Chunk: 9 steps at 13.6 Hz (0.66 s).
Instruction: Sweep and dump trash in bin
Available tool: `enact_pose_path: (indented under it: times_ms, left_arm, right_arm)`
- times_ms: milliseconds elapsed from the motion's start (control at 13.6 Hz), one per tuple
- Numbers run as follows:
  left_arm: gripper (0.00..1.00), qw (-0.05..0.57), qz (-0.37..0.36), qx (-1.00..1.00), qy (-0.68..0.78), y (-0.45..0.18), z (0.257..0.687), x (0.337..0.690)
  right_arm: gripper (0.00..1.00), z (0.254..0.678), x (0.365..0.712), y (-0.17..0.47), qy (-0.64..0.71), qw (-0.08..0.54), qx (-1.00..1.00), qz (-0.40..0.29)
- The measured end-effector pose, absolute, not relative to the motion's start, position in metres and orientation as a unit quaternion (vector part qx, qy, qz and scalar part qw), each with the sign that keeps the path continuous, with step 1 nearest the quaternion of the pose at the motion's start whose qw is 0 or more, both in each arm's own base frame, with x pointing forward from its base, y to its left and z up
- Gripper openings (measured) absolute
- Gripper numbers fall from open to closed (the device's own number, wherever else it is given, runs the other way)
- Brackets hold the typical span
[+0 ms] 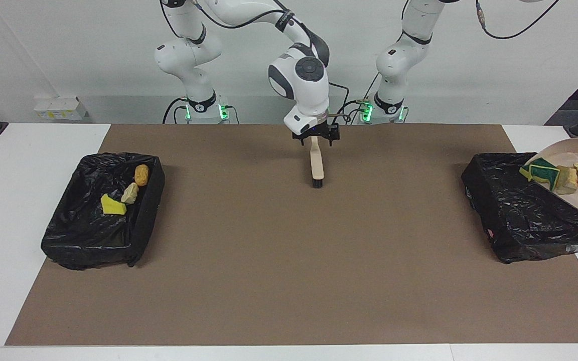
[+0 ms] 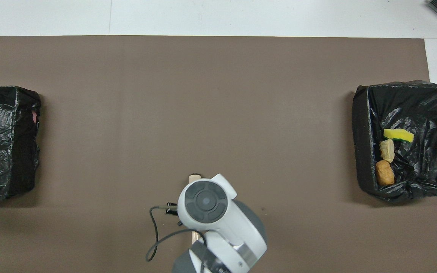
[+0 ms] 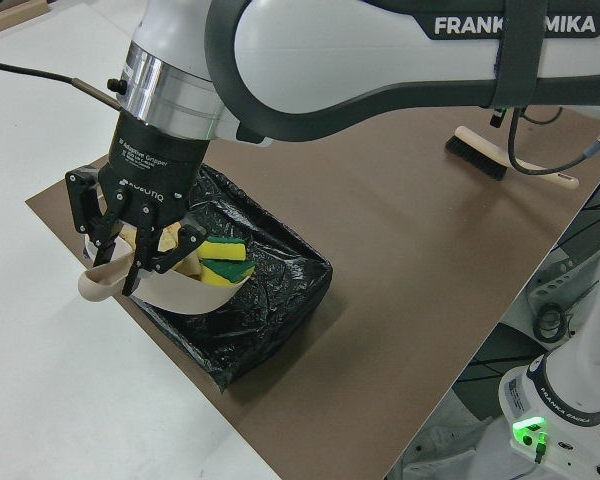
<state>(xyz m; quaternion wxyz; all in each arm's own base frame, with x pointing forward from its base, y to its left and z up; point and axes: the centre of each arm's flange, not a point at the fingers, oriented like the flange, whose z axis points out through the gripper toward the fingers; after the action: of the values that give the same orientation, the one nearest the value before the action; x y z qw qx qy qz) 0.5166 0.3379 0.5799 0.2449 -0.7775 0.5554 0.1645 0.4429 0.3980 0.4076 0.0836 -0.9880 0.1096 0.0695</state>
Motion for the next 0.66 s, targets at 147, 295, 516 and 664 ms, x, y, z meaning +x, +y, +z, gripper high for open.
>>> enact_pose_path:
  times_ms: [147,295,516,664]
  left_arm:
    - [0.32,0.254,0.177,-0.753,0.58,0.328,0.582,0.524]
    - [0.32,0.255,0.181,-0.738,0.598,0.325,0.582,0.527]
    - [0.32,0.271,0.183,-0.725,0.606,0.327,0.586,0.529]
    - [0.32,0.29,0.177,-0.715,0.611,0.326,0.588,0.534]
  right_arm:
    - [1.0,0.431,0.492,0.337,0.16,0.097,-0.982,0.042]
    - [1.0,0.446,0.528,0.275,0.178,0.083,-0.98,0.007]
    - [1.0,0.467,0.558,0.204,0.187,0.042,-0.981,-0.028]
    - [1.0,0.497,0.569,0.163,0.176,0.031,-0.983,-0.03]
